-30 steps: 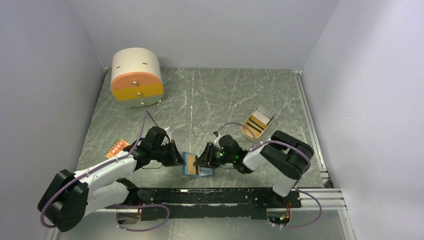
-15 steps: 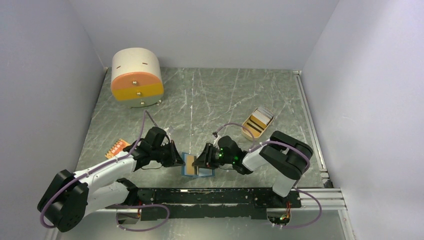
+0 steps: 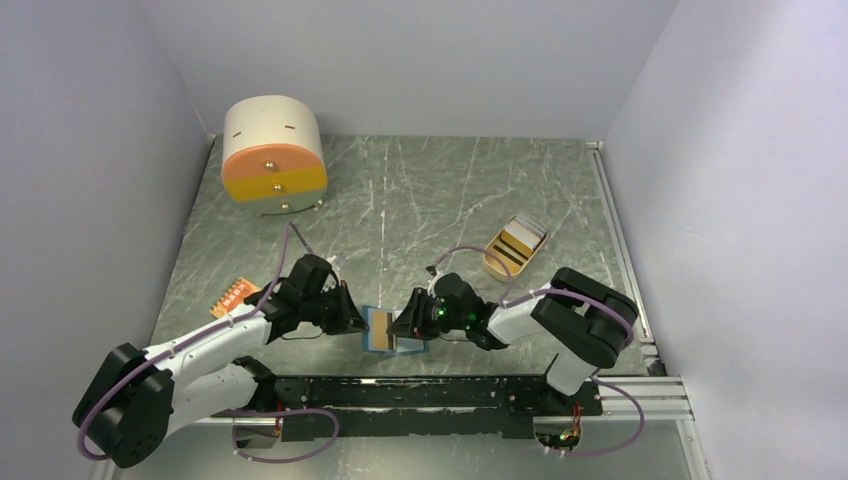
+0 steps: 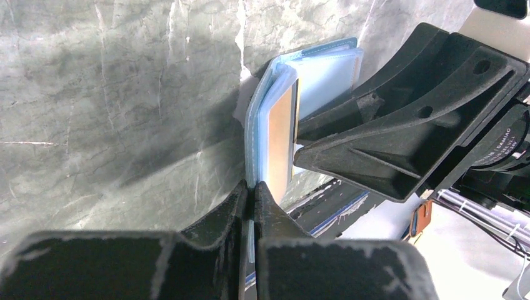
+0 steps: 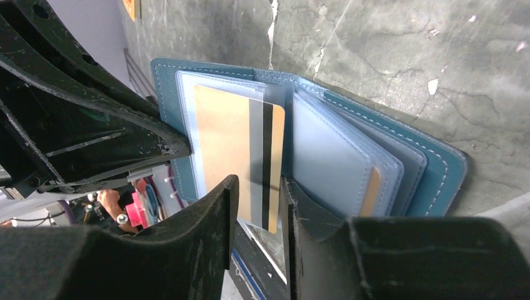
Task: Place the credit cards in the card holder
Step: Insert the credit card into the card holder.
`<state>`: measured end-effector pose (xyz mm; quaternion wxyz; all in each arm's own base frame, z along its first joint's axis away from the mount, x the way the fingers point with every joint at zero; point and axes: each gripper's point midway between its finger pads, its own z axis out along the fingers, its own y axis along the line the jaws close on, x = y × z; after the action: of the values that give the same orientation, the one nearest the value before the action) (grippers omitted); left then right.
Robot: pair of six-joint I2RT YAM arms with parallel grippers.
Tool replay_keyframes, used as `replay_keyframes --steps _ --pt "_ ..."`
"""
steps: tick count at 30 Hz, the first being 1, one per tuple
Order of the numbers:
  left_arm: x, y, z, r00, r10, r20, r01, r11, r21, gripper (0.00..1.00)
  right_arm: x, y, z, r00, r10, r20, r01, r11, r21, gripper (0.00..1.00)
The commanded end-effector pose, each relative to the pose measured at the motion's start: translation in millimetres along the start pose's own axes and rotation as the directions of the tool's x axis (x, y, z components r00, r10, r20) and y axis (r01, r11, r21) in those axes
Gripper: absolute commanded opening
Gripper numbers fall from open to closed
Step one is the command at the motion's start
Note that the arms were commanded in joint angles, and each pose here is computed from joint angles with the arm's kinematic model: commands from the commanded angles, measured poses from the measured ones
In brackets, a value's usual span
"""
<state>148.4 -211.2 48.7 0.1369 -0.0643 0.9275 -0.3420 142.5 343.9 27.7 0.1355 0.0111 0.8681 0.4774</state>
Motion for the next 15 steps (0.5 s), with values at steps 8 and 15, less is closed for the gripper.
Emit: replay_keyframes --steps 8,15 --pt "-6 -29 -14 0.999 0.034 0.015 -0.035 0.994 0.107 0.09 7 18 15 0.999 -0.012 -0.032 0.009 0.996 -0.092 0.37" --pt "-1 -34 -16 0.999 0.046 0.000 -0.045 0.986 0.160 0.09 11 12 16 0.999 -0.022 -0.049 0.018 0.997 -0.075 0.38"
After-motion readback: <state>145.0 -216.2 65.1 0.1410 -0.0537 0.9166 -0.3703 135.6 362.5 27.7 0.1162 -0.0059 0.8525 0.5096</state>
